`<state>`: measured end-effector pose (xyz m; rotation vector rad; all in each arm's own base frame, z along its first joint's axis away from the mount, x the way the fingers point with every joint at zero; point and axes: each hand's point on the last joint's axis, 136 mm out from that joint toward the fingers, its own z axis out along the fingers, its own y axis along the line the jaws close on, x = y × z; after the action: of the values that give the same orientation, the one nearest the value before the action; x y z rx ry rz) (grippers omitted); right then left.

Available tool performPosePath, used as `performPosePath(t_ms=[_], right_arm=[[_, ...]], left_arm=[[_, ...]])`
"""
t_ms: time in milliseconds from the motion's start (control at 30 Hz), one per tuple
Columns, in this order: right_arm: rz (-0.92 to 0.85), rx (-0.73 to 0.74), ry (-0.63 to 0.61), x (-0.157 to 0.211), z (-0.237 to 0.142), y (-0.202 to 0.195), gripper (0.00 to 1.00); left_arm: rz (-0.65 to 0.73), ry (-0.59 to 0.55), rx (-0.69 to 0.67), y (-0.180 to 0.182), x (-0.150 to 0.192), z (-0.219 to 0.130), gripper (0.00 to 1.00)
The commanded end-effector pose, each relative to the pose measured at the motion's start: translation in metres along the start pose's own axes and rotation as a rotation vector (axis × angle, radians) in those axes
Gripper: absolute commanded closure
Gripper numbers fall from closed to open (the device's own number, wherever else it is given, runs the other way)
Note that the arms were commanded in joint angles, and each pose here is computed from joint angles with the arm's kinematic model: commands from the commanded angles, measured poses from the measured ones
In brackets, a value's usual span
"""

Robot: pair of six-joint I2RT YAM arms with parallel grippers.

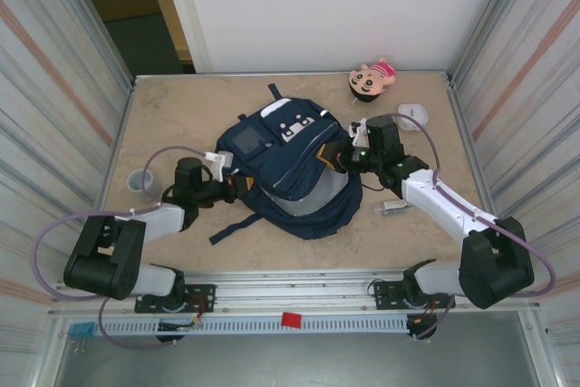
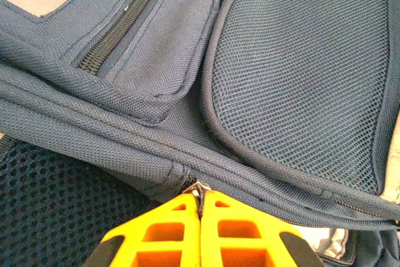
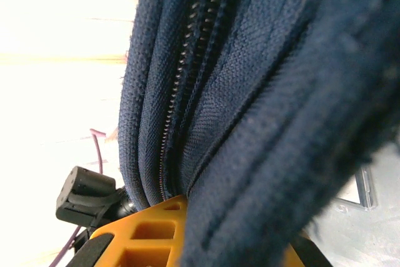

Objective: Pack books, pencil case, and school supplies into a backpack

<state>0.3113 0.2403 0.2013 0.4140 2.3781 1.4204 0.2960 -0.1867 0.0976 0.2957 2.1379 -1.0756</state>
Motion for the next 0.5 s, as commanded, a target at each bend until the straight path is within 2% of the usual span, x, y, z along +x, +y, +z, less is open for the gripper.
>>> performPosePath(t_ms=[0, 100, 200, 267, 467], right_arm=[[-0.047, -0.065, -0.017, -0.008, -0.001, 0.024, 0.96], [-0.045, -0.065, -0.014, -0.008, -0.001, 0.023, 0.96], [-0.045, -0.065, -0.015, -0.008, -0.002, 0.023, 0.96], [-0.045, -0.065, -0.015, -0.008, -0.002, 0.023, 0.96], [-0.046, -0.065, -0.014, -0.007, -0.002, 0.022, 0.96]], left_arm=[[0.024, 0.03, 0.042, -0.012, 0.008, -0.001, 0.93], [0.015, 0.044, 0.031, -0.009, 0.012, 0.001, 0.84], [0.019, 0.054, 0.02, -0.006, 0.015, 0.004, 0.81], [0.025, 0.063, 0.006, -0.002, 0.017, 0.006, 0.82], [0.063, 0.075, -0.022, 0.002, 0.014, 0.008, 0.95]])
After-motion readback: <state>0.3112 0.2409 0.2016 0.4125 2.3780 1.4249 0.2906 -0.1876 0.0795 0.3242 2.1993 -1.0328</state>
